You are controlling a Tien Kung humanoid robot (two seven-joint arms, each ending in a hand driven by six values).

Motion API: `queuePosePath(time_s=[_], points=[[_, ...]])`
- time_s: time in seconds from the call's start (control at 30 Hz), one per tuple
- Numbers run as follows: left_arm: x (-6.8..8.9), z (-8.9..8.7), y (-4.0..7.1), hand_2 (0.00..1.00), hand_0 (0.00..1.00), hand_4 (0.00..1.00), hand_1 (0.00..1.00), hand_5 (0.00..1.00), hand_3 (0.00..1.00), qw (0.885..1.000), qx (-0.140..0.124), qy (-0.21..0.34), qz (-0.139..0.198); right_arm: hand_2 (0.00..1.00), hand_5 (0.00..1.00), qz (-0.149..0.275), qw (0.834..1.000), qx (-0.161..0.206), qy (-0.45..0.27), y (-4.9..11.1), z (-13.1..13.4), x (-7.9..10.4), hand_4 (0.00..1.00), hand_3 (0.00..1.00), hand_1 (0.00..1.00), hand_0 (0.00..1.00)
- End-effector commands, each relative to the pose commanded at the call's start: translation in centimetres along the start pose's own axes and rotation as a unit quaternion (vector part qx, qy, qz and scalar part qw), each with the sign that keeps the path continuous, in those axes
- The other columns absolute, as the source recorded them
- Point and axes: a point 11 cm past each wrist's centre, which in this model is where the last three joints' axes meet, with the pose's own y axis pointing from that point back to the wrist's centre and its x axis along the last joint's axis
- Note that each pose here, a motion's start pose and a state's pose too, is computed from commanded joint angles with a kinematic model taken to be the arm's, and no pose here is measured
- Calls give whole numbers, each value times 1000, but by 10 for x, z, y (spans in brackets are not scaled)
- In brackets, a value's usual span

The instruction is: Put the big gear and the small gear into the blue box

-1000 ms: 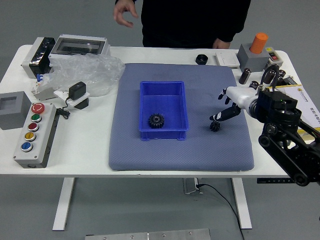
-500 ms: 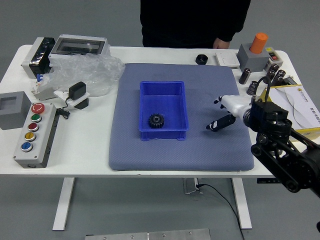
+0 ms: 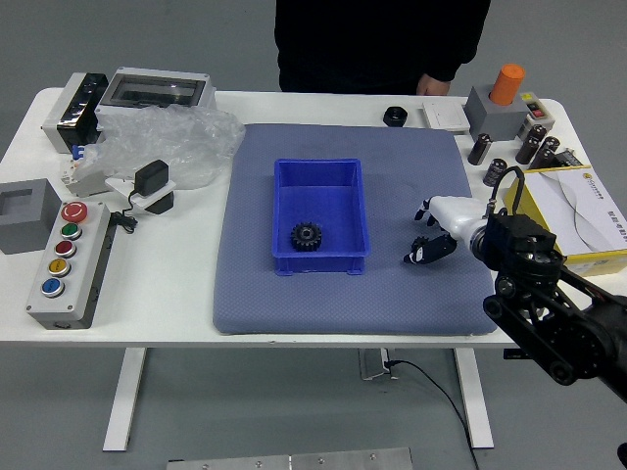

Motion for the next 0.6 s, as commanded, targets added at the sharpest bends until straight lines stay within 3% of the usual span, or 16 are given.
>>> queuePosePath(time_s=[0.03,0.6], points=[[0,0,0,829,848,746,822,304,860,1000,0,0,0,574,296,2,1000,0,0,0,0,0,879,605,534,580],[-1,-1,0,829,848,746,821,305,860,1000,0,0,-1,519,296,21,1000,6,-6,-1,-4,-2,828,545,514,611]])
